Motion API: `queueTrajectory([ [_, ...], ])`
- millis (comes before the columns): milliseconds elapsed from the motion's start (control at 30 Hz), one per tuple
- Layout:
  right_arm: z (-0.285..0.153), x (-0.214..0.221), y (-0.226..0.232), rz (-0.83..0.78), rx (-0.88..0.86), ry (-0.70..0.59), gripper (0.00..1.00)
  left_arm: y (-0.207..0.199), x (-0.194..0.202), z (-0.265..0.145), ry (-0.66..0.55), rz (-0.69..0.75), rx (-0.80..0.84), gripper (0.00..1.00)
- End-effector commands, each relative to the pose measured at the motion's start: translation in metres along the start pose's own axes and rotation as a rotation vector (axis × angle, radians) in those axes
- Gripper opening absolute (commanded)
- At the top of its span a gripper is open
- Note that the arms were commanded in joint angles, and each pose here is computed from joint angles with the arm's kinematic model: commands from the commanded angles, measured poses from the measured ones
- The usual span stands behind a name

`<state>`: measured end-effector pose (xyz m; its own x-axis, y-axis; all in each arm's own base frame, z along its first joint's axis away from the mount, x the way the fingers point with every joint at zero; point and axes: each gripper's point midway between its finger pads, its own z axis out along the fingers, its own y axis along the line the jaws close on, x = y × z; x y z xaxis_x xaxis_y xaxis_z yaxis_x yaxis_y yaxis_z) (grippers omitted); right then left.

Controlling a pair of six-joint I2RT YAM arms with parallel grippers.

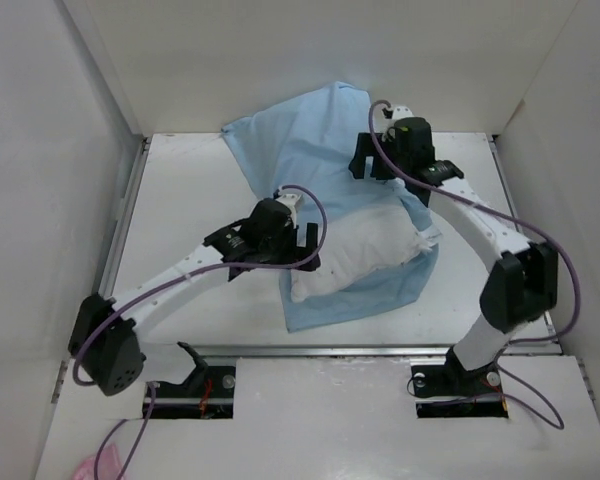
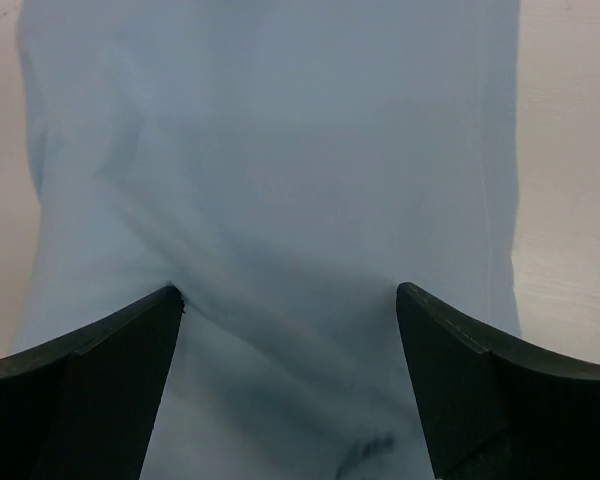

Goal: Put the pillow into the pillowcase

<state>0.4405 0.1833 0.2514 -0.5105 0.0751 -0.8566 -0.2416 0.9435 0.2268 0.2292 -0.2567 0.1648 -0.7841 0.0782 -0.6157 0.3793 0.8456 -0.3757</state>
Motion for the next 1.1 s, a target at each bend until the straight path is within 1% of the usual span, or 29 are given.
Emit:
queueTrajectory([
  [0, 0.041, -0.016, 0.006, -0.013, -0.111, -0.023, 0.93, -0.001, -0.022, 0.031, -0.036, -0.091, 0.021, 1.00],
  [33, 0.048, -0.006, 0.009, -0.011, -0.140, 0.007, 0.90, 0.009, -0.016, 0.049, 0.004, -0.101, -0.020, 1.00],
  [67, 0.052, 0.013, 0.018, -0.020, -0.212, 0.061, 0.85, 0.011, -0.015, 0.056, 0.019, -0.092, -0.028, 0.90],
  [100, 0.053, 0.021, 0.023, -0.030, -0.255, 0.067, 0.80, 0.013, -0.018, 0.063, 0.021, -0.086, -0.025, 0.75],
  [167, 0.049, 0.043, 0.034, -0.025, -0.343, 0.103, 0.53, 0.021, -0.023, 0.074, 0.031, -0.103, -0.047, 0.41],
  [200, 0.040, 0.060, 0.030, -0.021, -0.338, 0.125, 0.37, 0.021, -0.023, 0.074, 0.031, -0.103, -0.047, 0.16],
  [233, 0.033, 0.065, 0.029, -0.010, -0.338, 0.126, 0.06, 0.028, -0.034, 0.073, 0.001, -0.122, -0.072, 0.07],
  [267, 0.023, 0.073, 0.028, 0.002, -0.335, 0.135, 0.00, 0.038, -0.045, 0.071, -0.030, -0.138, -0.101, 0.00],
  [300, 0.015, 0.099, 0.019, 0.010, -0.309, 0.169, 0.00, 0.045, -0.053, 0.066, -0.059, -0.158, -0.133, 0.00],
  [333, -0.012, 0.084, 0.024, 0.009, -0.322, 0.110, 0.00, 0.052, -0.073, 0.061, -0.119, -0.165, -0.174, 0.00],
  [367, -0.026, 0.089, 0.021, 0.009, -0.306, 0.107, 0.00, 0.057, -0.085, 0.056, -0.146, -0.161, -0.191, 0.00],
  [400, -0.038, 0.109, 0.016, 0.019, -0.277, 0.136, 0.00, 0.066, -0.098, 0.056, -0.169, -0.159, -0.212, 0.00],
  [433, -0.066, 0.104, 0.024, 0.006, -0.296, 0.112, 0.00, 0.061, -0.128, 0.049, -0.232, -0.149, -0.209, 0.00],
  [467, -0.078, 0.110, 0.026, 0.003, -0.302, 0.121, 0.00, 0.065, -0.148, 0.045, -0.278, -0.144, -0.237, 0.00],
  [533, -0.100, 0.124, 0.040, -0.006, -0.335, 0.158, 0.00, 0.077, -0.169, 0.056, -0.280, -0.112, -0.291, 0.00],
  [567, -0.116, 0.131, 0.048, -0.015, -0.362, 0.185, 0.00, 0.069, -0.211, 0.043, -0.365, -0.107, -0.282, 0.00],
  [600, -0.126, 0.144, 0.067, -0.046, -0.422, 0.220, 0.04, 0.075, -0.211, 0.060, -0.310, -0.076, -0.294, 0.00],
  [667, -0.135, 0.153, 0.083, -0.076, -0.467, 0.254, 0.18, 0.072, -0.234, 0.058, -0.320, -0.066, -0.286, 0.00],
  [700, -0.137, 0.152, 0.087, -0.115, -0.470, 0.245, 0.39, 0.062, -0.252, 0.050, -0.356, -0.063, -0.261, 0.00],
  [733, -0.131, 0.149, 0.082, -0.146, -0.401, 0.234, 0.44, 0.067, -0.254, 0.049, -0.360, -0.070, -0.269, 0.01],
  [767, -0.130, 0.131, 0.082, -0.163, -0.366, 0.193, 0.47, 0.065, -0.255, 0.044, -0.373, -0.069, -0.264, 0.16],
  [800, -0.126, 0.130, 0.075, -0.199, -0.321, 0.205, 0.48, 0.075, -0.238, 0.051, -0.339, -0.076, -0.265, 0.24],
  [833, -0.124, 0.121, 0.071, -0.217, -0.289, 0.191, 0.49, 0.073, -0.230, 0.052, -0.331, -0.073, -0.237, 0.24],
  [867, -0.125, 0.095, 0.070, -0.226, -0.243, 0.136, 0.49, 0.074, -0.238, 0.035, -0.389, -0.079, -0.204, 0.25],
  [900, -0.122, 0.093, 0.067, -0.239, -0.217, 0.154, 0.49, 0.081, -0.211, 0.046, -0.327, -0.098, -0.183, 0.26],
  [967, -0.123, 0.075, 0.063, -0.258, -0.175, 0.126, 0.52, 0.093, -0.201, 0.031, -0.336, -0.136, -0.187, 0.27],
  [1000, -0.127, 0.057, 0.067, -0.254, -0.172, 0.089, 0.55, 0.099, -0.198, 0.028, -0.343, -0.143, -0.195, 0.30],
  [1033, -0.126, 0.055, 0.068, -0.257, -0.167, 0.105, 0.57, 0.108, -0.187, 0.028, -0.329, -0.164, -0.210, 0.46],
  [1067, -0.127, 0.050, 0.070, -0.256, -0.168, 0.103, 0.66, 0.111, -0.189, 0.016, -0.354, -0.186, -0.212, 0.58],
])
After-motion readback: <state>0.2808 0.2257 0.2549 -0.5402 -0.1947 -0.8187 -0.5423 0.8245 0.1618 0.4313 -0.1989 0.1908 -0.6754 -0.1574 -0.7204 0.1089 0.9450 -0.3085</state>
